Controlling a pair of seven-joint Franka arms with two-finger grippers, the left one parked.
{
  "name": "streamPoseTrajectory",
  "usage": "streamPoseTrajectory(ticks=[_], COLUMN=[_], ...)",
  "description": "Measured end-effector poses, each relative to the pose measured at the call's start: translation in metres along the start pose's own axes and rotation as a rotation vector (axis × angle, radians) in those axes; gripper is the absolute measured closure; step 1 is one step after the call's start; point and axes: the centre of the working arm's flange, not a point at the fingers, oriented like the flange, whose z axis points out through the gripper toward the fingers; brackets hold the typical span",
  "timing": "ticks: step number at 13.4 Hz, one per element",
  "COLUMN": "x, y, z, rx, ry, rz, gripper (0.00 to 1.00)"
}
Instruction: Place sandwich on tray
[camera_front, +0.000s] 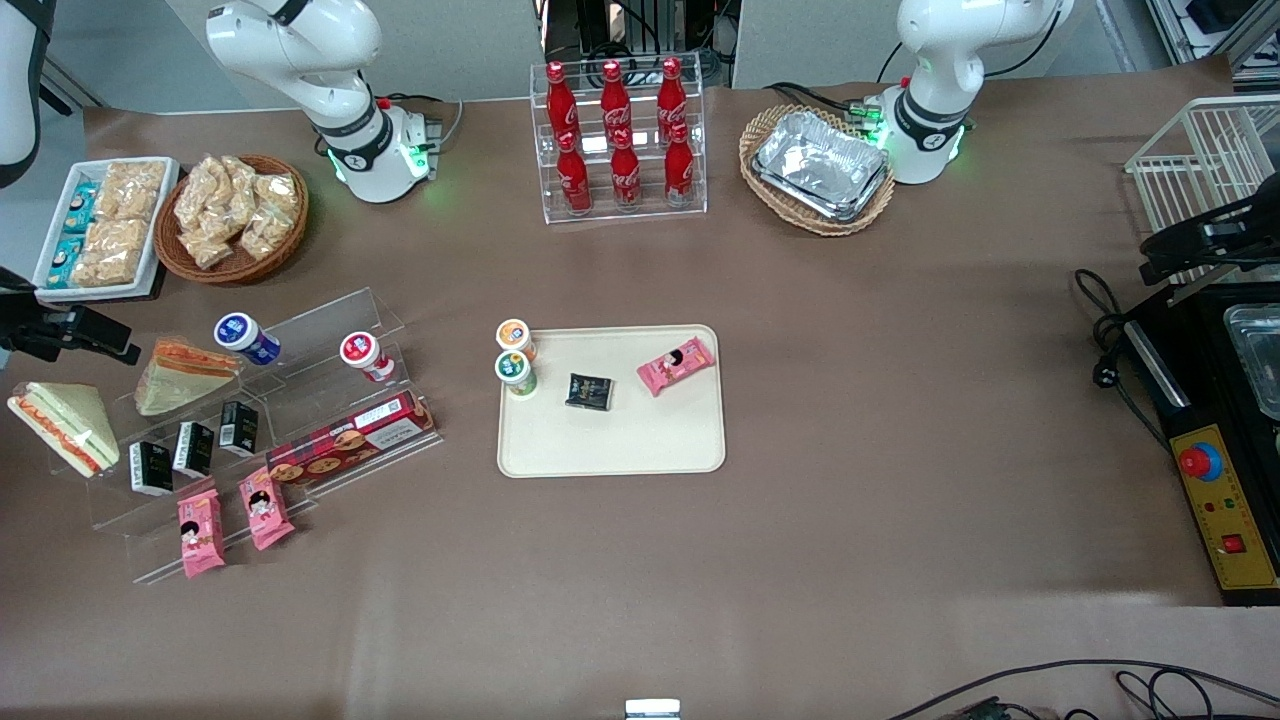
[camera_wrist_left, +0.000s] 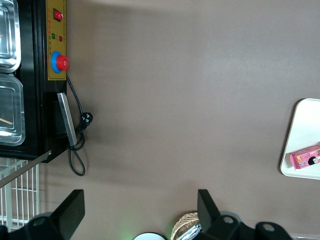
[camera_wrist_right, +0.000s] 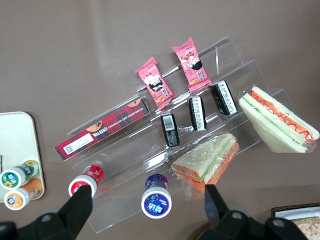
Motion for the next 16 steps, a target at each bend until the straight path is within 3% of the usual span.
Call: streamPoseTrajectory(ticks=[16], x=[0.0003], y=[0.0004], z=[0.001], rx=[-0.001], ry=[-0.002], rz=[-0.01], gripper=[0.0])
